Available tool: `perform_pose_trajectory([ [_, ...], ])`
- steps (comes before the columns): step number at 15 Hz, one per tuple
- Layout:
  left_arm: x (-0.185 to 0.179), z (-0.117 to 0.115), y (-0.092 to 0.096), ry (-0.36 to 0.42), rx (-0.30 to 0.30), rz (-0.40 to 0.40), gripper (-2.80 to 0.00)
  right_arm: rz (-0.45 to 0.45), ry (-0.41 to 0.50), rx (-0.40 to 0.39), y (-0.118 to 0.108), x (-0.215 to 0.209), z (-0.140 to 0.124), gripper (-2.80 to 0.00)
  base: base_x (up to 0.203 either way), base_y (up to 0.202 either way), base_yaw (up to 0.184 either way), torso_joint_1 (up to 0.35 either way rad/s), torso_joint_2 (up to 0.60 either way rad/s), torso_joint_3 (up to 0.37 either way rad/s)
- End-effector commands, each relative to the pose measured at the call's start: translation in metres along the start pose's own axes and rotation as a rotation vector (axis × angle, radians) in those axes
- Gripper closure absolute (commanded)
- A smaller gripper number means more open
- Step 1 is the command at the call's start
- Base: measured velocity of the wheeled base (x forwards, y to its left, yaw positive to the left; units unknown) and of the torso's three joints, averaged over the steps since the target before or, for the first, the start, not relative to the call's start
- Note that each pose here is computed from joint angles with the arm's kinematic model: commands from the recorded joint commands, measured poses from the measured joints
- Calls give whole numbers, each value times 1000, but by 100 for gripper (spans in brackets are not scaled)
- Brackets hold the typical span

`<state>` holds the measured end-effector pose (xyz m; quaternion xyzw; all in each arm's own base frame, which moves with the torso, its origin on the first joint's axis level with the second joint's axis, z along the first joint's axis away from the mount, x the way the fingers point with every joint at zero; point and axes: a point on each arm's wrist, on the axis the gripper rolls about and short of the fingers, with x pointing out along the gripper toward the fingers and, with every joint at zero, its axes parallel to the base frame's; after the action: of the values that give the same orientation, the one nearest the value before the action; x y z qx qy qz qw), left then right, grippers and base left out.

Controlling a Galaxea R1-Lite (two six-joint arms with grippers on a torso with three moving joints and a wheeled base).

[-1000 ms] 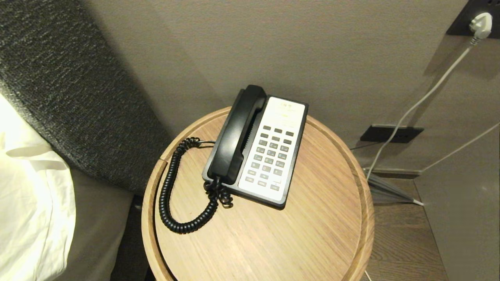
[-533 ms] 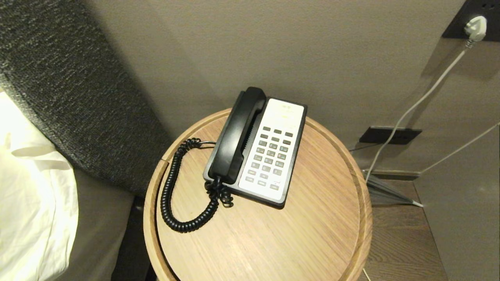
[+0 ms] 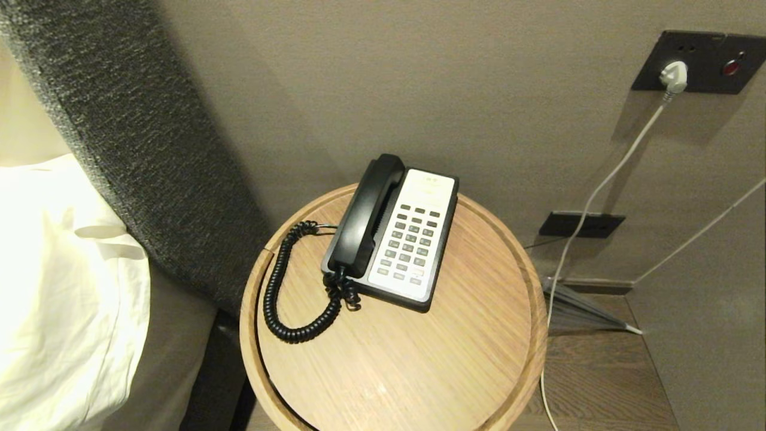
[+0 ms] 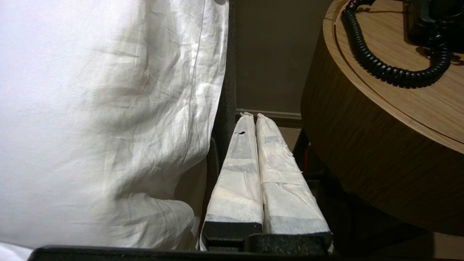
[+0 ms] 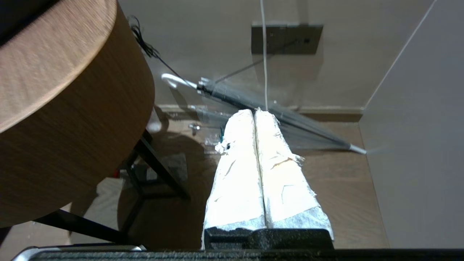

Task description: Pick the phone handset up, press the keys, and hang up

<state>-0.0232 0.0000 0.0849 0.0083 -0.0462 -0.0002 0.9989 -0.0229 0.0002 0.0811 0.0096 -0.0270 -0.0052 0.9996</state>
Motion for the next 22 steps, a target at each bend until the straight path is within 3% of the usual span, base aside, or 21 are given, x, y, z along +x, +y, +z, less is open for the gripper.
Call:
perform_pose_trajectory([
  [1,2,-11,0,40,0,-1,0,0,23,0,0,2,-6,0,0,0,0,2,4,209],
  [22,2,-11,0,39,0,2,0,0,23,0,0,2,-6,0,0,0,0,3,2,201],
])
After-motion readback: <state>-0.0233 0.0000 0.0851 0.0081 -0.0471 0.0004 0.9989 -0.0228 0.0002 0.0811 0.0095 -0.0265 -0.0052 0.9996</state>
